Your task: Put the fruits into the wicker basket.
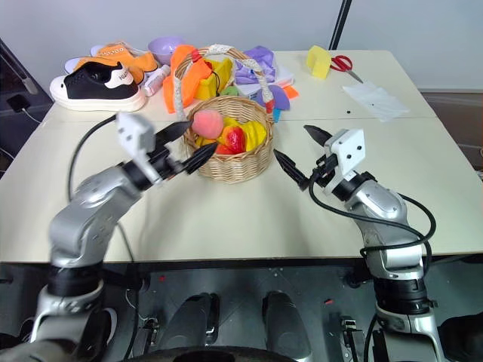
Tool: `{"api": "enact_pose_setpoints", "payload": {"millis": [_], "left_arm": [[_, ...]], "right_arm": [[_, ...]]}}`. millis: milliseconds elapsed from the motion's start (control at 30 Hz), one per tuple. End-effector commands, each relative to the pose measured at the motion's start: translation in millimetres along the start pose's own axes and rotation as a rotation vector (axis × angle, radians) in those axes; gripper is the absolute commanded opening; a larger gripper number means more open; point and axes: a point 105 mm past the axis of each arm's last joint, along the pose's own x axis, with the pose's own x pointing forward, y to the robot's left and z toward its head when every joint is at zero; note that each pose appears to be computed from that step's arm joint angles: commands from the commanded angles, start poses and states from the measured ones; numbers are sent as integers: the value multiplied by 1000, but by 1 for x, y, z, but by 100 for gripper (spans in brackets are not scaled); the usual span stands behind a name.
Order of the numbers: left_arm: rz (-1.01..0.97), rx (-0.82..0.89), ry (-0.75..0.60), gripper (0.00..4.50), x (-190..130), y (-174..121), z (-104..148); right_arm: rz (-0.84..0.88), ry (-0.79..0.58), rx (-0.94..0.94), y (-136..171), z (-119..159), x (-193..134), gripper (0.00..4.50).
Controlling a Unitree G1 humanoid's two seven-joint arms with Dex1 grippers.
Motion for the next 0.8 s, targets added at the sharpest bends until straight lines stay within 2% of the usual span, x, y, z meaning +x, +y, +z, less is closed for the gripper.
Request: {"api": "enact_pose_setpoints", "payload": {"millis": [33,133,200,400,600,767,800], "left_arm": [[45,33,-8,446,-41,15,8],[120,36,-5,446,-59,28,8],[149,43,-14,446,-67,33,9],[121,-4,-3,446,-86,23,-4],[130,-8,15,446,-104,24,-9],[128,-21,36,446,-113,20,-14],[124,-15,42,450,-115,19,-15]], "right_arm": [[-20,-34,-5,-1,8,2,450],[-42,-29,-19,-3,6,8,450],[-83,-22,-18,-11,4,25,450],[-153,-21,-36,-31,6,69,450],[-138,-24,-41,-30,5,100,450],[-124,-46,-20,-26,4,111,450],[-124,-49,-12,-26,4,112,398]]}}
